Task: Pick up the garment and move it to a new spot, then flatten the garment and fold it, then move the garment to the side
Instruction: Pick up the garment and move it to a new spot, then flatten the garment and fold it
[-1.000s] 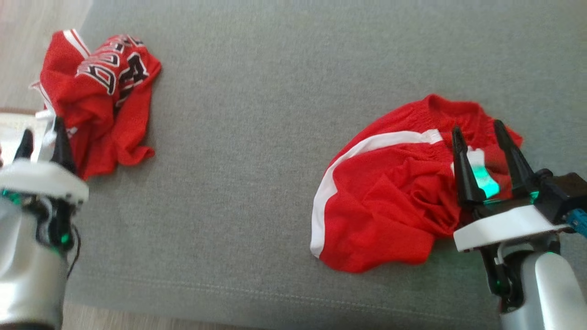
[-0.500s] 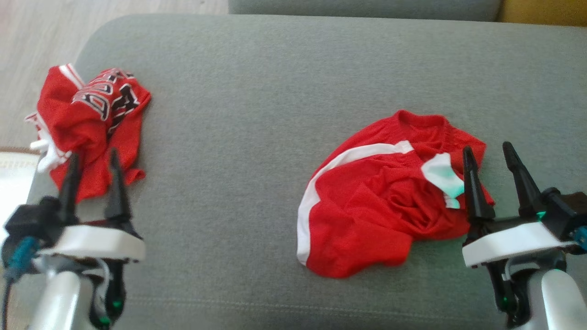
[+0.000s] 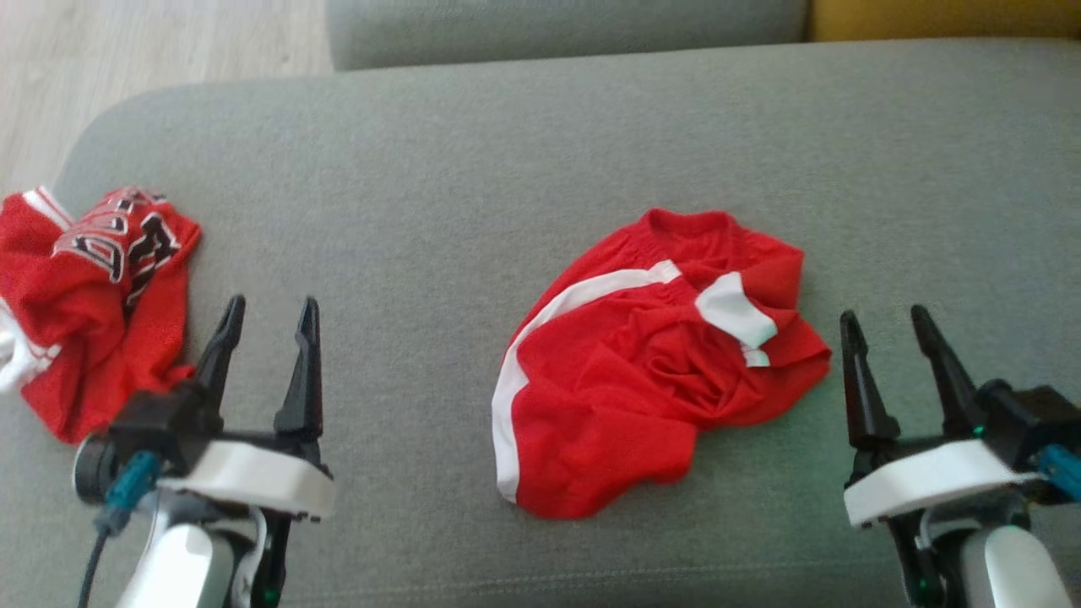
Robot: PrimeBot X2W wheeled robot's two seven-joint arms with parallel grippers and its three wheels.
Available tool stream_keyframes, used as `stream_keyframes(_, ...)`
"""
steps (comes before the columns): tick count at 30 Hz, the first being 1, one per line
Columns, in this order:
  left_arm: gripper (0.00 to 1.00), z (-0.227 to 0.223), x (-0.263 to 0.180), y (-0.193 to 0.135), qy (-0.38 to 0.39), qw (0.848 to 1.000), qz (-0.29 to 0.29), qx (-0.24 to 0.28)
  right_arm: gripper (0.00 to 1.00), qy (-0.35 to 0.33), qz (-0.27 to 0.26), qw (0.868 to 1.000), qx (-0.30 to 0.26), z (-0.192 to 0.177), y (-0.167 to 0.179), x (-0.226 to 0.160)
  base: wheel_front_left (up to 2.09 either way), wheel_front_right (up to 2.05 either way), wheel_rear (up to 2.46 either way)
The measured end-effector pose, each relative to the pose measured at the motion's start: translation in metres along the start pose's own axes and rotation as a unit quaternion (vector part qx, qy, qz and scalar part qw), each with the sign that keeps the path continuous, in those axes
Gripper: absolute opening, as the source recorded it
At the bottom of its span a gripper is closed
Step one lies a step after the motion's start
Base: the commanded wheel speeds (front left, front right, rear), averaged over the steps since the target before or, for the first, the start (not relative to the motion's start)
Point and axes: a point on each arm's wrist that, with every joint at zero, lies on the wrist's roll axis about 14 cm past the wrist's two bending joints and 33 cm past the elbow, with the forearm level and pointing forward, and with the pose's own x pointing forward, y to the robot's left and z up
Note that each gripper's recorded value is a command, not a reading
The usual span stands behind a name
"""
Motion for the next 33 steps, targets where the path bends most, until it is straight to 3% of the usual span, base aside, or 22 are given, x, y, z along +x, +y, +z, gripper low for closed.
stream_keyframes(23, 1.00, -0.014, -0.010, -0.004, 0.028, 1.000, 0.001, 0.004, 1.00, -0.001, -0.003, 1.000, 0.001, 0.000, -0.001, -0.009, 0.00, 0.00, 0.00)
stream_keyframes(33, 1.00, -0.019, -0.008, -0.004, 0.034, 0.999, 0.001, 0.001, 1.00, 0.071, 0.058, 0.996, -0.006, -0.036, 0.039, -0.001, 0.00, 0.00, 0.00)
